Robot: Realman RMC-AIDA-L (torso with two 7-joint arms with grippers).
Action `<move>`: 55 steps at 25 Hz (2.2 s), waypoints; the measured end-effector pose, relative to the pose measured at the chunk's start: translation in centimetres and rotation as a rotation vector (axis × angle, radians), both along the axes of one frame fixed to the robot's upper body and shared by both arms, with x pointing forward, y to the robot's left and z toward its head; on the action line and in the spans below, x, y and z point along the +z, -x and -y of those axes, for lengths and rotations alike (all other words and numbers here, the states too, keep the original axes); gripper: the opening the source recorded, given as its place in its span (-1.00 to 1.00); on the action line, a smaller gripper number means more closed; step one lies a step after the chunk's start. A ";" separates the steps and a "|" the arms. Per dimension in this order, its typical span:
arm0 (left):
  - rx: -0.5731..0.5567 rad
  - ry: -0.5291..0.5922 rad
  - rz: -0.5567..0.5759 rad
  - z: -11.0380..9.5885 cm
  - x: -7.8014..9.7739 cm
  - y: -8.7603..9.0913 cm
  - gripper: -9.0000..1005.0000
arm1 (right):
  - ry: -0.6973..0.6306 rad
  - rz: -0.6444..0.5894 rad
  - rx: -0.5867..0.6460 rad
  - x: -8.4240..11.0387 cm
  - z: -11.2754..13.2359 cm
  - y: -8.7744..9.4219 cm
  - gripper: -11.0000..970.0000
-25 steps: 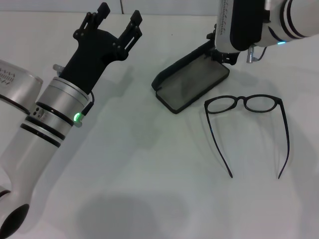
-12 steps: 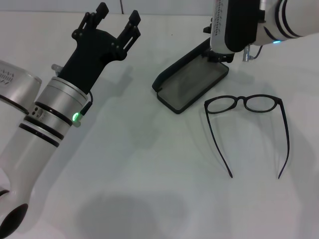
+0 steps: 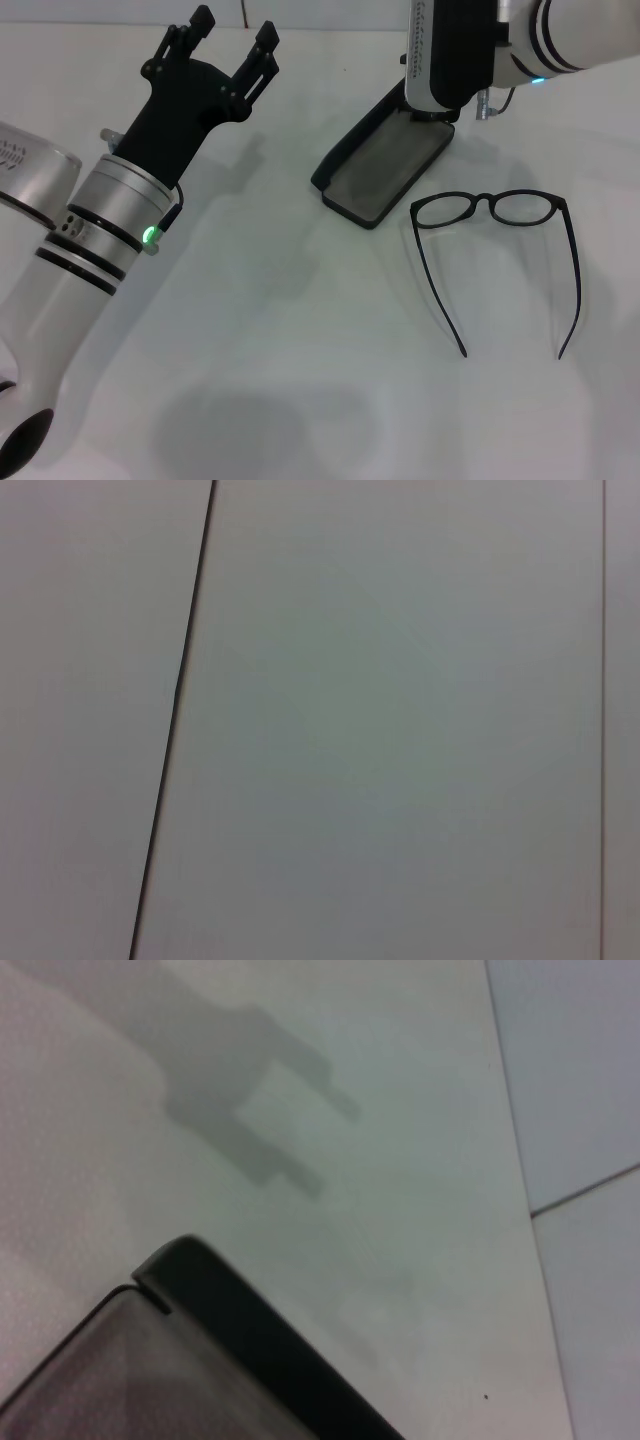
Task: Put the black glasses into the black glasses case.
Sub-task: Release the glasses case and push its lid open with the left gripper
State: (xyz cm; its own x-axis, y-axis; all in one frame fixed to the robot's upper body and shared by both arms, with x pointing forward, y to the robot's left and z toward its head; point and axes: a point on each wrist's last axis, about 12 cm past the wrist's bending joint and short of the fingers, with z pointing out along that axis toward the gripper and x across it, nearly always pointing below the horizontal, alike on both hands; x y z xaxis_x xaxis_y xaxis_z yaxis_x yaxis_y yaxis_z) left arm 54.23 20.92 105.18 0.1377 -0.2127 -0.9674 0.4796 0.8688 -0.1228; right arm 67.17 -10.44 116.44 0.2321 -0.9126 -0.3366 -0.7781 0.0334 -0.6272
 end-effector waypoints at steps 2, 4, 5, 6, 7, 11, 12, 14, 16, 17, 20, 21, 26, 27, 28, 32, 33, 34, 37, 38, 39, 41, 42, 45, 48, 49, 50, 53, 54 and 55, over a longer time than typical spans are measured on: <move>0.000 0.000 0.001 0.0 0.0 0.0 0.55 | 0.005 -0.001 0.006 -0.1 -0.1 0.0 0.03; 0.000 0.000 0.002 0.0 0.0 0.0 0.55 | 0.009 0.000 0.011 0.0 -0.3 0.1 0.01; 0.001 -0.001 0.002 0.0 0.0 0.0 0.55 | 0.010 0.000 0.013 0.0 -0.4 0.1 0.00; 0.001 -0.001 0.002 -0.1 0.0 0.0 0.55 | 0.012 -0.002 0.015 0.0 -0.4 0.1 -0.01; 0.001 -0.001 0.002 -0.1 0.0 0.0 0.55 | 0.012 -0.003 0.015 0.0 -0.5 0.1 -0.03; 0.002 -0.003 0.002 -0.1 0.0 0.0 0.55 | 0.010 -0.015 0.007 -0.1 -0.5 0.2 -0.10; 0.002 -0.003 0.002 -0.1 0.0 0.0 0.55 | 0.012 -0.022 0.005 -0.2 -0.5 0.2 -0.12; 0.003 -0.003 0.002 -0.1 0.0 0.0 0.55 | 0.013 -0.031 0.003 -0.2 -0.5 0.3 -0.14; 0.004 -0.003 0.001 -0.2 -0.1 0.1 0.55 | 0.009 -0.040 -0.003 -0.2 -0.5 0.5 -0.15; 0.005 -0.003 0.000 -0.2 -0.1 0.1 0.55 | 0.005 -0.040 -0.012 -0.1 -0.4 0.5 -0.15; 0.007 -0.003 -0.001 -0.3 -0.1 0.2 0.55 | -0.004 -0.041 -0.033 0.1 -0.4 0.7 -0.16; 0.008 -0.004 -0.002 -0.3 -0.2 0.2 0.55 | -0.007 -0.041 -0.037 0.1 -0.4 0.7 -0.16; 0.013 -0.011 -0.001 -0.6 -0.2 0.2 0.55 | -0.046 -0.021 -0.046 0.4 -0.1 1.2 -0.17; 0.012 -0.011 -0.001 -0.6 -0.2 0.2 0.55 | -0.059 -0.012 -0.046 0.6 0.0 1.3 -0.17; 0.012 -0.011 -0.001 -0.6 -0.2 0.2 0.55 | -0.064 -0.007 -0.043 0.7 0.0 1.4 -0.17; 0.012 -0.011 0.001 -0.6 -0.2 0.2 0.55 | -0.027 -0.041 -0.011 1.0 -0.6 1.7 -0.17; 0.012 -0.011 0.001 -0.6 -0.2 0.2 0.55 | -0.009 -0.056 0.000 0.9 -0.9 1.9 -0.17; 0.011 -0.011 0.001 -0.6 -0.2 0.2 0.55 | -0.009 -0.056 0.000 0.9 -0.9 1.9 -0.17; 0.013 -0.011 0.001 -0.6 -0.2 0.2 0.55 | 0.009 -0.039 0.028 0.7 -1.3 2.1 0.01; 0.013 -0.009 -0.001 -0.6 -0.2 0.2 0.55 | 0.015 -0.029 0.039 0.7 -1.4 2.2 0.10; 0.013 -0.007 -0.004 -0.7 -0.2 0.2 0.55 | 0.024 -0.019 0.053 0.6 -1.5 2.2 0.17; 0.013 -0.002 -0.008 -0.7 -0.3 0.2 0.55 | 0.042 -0.004 0.077 0.5 -1.6 2.3 0.33; 0.013 -0.001 -0.009 -0.7 -0.3 0.2 0.55 | 0.050 0.000 0.087 0.4 -1.6 2.4 0.41; 0.012 0.000 -0.009 -0.7 -0.3 0.2 0.55 | 0.078 0.023 0.126 0.1 -2.0 2.7 0.48; 0.015 0.001 -0.011 -0.8 -0.3 0.3 0.55 | 0.104 0.043 0.164 -0.2 -2.6 3.0 0.48; 0.016 0.002 -0.013 -0.8 -0.4 0.4 0.55 | 0.111 0.051 0.175 -0.3 -2.8 3.1 0.48; 0.017 0.002 -0.014 -0.8 -0.4 0.4 0.55 | 0.115 0.058 0.182 -0.3 -3.0 3.1 0.48; 0.019 0.006 -0.016 -0.9 -0.4 0.5 0.55 | 0.124 0.075 0.197 -0.4 -3.4 3.0 0.47; 0.019 0.008 -0.017 -0.9 -0.5 0.5 0.55 | 0.128 0.079 0.202 -0.4 -3.6 3.0 0.47; 0.019 0.010 -0.019 -1.0 -0.5 0.5 0.55 | 0.131 0.082 0.205 -0.4 -3.7 3.0 0.47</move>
